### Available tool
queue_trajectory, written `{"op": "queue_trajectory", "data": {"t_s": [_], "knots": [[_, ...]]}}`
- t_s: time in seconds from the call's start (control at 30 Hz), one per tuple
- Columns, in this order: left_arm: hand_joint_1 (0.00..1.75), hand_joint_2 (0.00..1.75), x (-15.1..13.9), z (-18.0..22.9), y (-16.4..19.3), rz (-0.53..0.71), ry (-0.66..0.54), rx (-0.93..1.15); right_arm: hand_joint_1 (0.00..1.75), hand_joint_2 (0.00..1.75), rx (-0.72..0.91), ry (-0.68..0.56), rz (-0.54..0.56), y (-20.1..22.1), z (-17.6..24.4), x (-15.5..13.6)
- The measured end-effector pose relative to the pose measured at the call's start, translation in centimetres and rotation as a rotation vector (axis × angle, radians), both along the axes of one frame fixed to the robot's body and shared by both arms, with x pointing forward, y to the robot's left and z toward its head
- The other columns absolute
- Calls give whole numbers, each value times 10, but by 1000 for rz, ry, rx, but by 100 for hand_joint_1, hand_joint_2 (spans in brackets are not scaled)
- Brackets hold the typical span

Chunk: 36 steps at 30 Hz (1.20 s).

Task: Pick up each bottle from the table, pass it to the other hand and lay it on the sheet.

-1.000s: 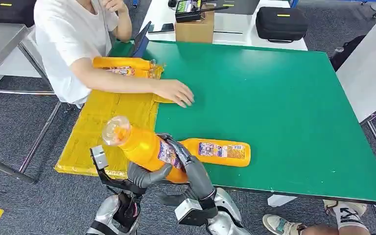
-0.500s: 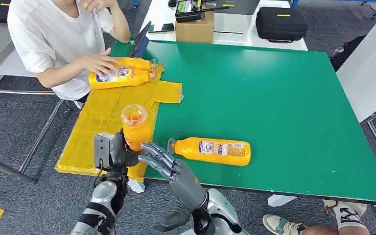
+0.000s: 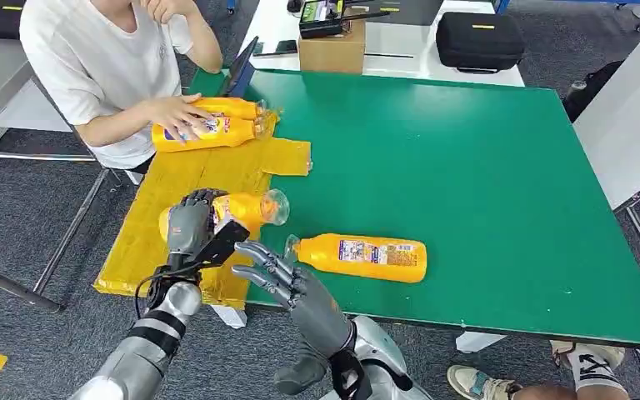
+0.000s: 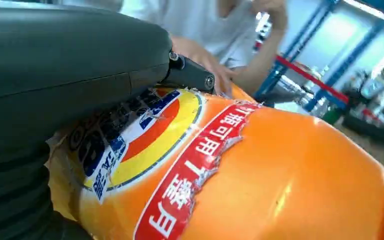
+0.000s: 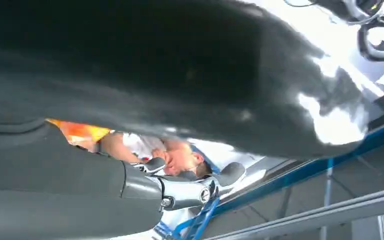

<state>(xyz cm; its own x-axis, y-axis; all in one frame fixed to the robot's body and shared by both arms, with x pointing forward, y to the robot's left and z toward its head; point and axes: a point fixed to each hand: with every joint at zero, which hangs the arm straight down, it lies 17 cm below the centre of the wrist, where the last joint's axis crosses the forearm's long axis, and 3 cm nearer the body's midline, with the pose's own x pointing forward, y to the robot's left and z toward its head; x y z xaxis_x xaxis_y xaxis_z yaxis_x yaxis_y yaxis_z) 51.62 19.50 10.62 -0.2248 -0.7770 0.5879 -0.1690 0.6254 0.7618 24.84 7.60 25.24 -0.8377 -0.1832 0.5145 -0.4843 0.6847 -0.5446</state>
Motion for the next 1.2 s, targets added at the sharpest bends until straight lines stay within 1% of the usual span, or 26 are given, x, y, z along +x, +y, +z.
{"op": "queue_trajectory", "data": {"t_s": [0.13, 0.23, 0.43, 0.6, 0.67, 0.97, 1.07, 1.1, 1.13, 1.17, 1.2], "knots": [[175, 175, 20, -18, -4, -49, 88, 179, 0, 0, 20, 31, 22, -2, 4, 3], [175, 175, 30, -30, -4, -67, 164, 238, 0, 0, 27, 35, 24, -3, 5, 5], [175, 175, 37, -45, -3, -79, 254, 308, 0, 0, 26, 37, 24, -3, 5, 5], [175, 175, 39, -66, 2, -71, 373, 419, 0, 0, 24, 59, 30, -4, 2, 8], [175, 175, 39, -73, 5, -64, 420, 428, 0, 0, 19, 65, 31, -4, 0, 9], [175, 175, 42, -80, 13, -12, 509, 447, 0, 0, 5, 91, 27, -4, -9, 14], [175, 175, 43, -80, 13, -6, 518, 445, 0, 0, -1, 98, 21, -5, -13, 17], [162, 175, 42, -80, 13, -5, 519, 444, 0, 0, -2, 100, 20, -5, -14, 17], [61, 175, 42, -80, 12, -5, 520, 444, 0, 0, -5, 102, 18, -5, -15, 18], [0, 175, 42, -81, 11, -8, 521, 443, 0, 0, -8, 105, 16, -5, -17, 19], [0, 175, 42, -81, 8, -15, 520, 442, 0, 0, -11, 106, 13, -5, -18, 20]]}}
